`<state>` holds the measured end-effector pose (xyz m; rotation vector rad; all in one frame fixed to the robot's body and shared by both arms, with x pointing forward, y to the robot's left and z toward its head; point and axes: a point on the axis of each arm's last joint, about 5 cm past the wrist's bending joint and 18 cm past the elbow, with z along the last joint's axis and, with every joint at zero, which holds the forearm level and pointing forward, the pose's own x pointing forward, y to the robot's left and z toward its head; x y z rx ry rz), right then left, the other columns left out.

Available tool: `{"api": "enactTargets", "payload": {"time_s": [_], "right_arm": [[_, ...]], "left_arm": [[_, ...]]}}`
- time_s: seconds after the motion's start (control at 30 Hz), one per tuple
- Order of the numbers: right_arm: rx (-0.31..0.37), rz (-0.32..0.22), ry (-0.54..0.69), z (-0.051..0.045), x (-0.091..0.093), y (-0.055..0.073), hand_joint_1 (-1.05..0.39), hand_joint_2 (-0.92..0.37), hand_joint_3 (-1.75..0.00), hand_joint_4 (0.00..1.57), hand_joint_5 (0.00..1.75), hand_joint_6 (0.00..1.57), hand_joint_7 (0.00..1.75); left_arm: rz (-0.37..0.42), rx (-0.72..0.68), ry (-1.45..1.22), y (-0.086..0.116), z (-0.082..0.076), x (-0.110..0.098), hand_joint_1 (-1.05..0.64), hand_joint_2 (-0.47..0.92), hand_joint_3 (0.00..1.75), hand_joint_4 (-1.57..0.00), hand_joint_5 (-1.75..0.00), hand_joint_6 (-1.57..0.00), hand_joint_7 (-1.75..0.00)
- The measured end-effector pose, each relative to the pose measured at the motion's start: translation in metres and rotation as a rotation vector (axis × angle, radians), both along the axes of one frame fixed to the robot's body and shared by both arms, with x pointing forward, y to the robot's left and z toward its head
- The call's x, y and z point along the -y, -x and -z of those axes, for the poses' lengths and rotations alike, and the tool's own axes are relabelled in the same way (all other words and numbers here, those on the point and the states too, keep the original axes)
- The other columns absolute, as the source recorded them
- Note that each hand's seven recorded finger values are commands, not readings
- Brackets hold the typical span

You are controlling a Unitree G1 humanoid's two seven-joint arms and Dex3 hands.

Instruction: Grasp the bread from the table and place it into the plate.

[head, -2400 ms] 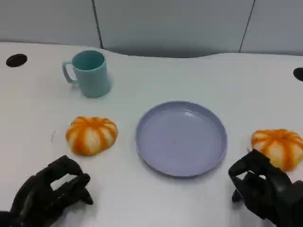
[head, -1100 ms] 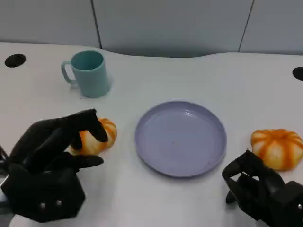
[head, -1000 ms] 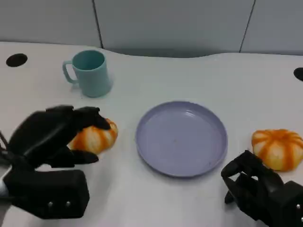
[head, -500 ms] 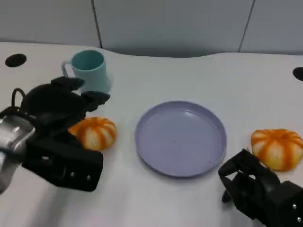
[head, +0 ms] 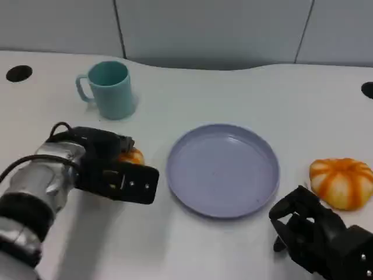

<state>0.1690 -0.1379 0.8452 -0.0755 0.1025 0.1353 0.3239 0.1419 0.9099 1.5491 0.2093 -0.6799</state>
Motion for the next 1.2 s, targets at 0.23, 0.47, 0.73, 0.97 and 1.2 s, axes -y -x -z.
{"api": "enactTargets", "payload": {"time_s": [0.23, 0.47, 0.73, 0.97, 1.2], "right_arm": [[-0.001, 0.001, 0.004, 0.0000, 0.002, 0.001, -0.28, -0.92, -0.34, 0.60, 1.75, 0.38, 1.75], [0.010, 0.004, 0.011, -0.0020, 0.003, 0.004, -0.28, -0.92, -0.35, 0.57, 1.75, 0.37, 1.75], [0.003, 0.004, 0.022, -0.0030, 0.004, 0.004, -0.28, -0.92, -0.35, 0.55, 1.75, 0.35, 1.75], [0.004, 0.001, 0.004, -0.0029, 0.005, 0.004, -0.25, -0.92, -0.36, 0.56, 1.75, 0.35, 1.75], [-0.004, 0.011, -0.001, -0.0014, 0.007, 0.004, -0.26, -0.92, -0.36, 0.56, 1.75, 0.35, 1.75]], "left_arm": [[-0.054, 0.004, 0.021, 0.001, 0.012, 0.002, -0.46, 0.68, 0.00, -0.05, -0.02, -0.18, -0.02], [-0.079, 0.055, 0.050, 0.004, 0.019, 0.005, -0.40, 0.66, 0.00, -0.24, -0.11, -0.34, -0.05], [-0.116, 0.120, 0.134, 0.007, 0.024, 0.003, -0.08, 0.85, 0.08, -0.47, -1.69, -0.36, -1.68], [-0.151, 0.200, 0.230, 0.015, 0.035, -0.001, -0.12, 0.90, 0.08, -0.70, -1.75, -0.53, -1.75], [-0.198, 0.186, 0.324, 0.019, 0.039, -0.007, -0.13, 0.92, 0.08, -0.73, -1.75, -0.53, -1.75]]}}
